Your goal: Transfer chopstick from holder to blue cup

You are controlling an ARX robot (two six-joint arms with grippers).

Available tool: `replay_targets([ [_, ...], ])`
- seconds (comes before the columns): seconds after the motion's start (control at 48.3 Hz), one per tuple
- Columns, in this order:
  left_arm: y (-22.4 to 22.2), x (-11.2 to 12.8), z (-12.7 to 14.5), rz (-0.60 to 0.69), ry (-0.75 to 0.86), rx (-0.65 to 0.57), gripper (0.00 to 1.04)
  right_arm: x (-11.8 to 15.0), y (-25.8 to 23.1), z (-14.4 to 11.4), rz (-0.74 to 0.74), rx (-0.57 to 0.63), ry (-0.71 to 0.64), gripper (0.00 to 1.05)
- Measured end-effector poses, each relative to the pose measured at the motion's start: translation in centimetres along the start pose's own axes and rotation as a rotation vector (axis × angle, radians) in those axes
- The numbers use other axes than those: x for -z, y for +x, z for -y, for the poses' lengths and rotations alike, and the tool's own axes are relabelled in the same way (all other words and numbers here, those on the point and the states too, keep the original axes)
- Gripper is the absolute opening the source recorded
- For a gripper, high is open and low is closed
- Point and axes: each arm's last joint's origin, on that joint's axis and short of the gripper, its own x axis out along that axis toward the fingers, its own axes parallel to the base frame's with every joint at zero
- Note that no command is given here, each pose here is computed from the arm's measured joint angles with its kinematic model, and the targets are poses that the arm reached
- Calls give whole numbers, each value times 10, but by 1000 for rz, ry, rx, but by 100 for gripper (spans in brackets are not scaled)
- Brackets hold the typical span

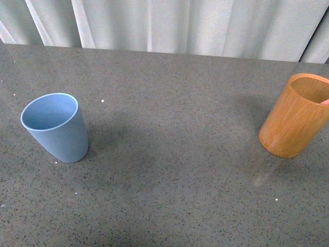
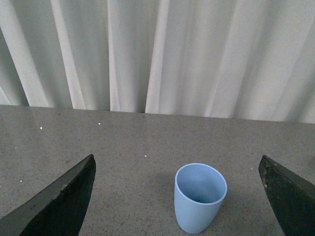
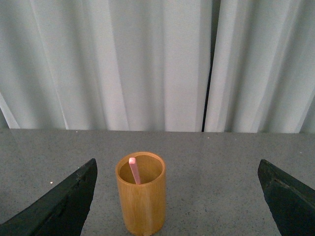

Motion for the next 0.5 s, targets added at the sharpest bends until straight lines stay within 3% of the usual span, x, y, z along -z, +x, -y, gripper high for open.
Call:
replay_targets([
  [0.497, 0, 0, 0, 0, 0, 0, 98, 0, 0, 0, 0, 0, 0, 95],
])
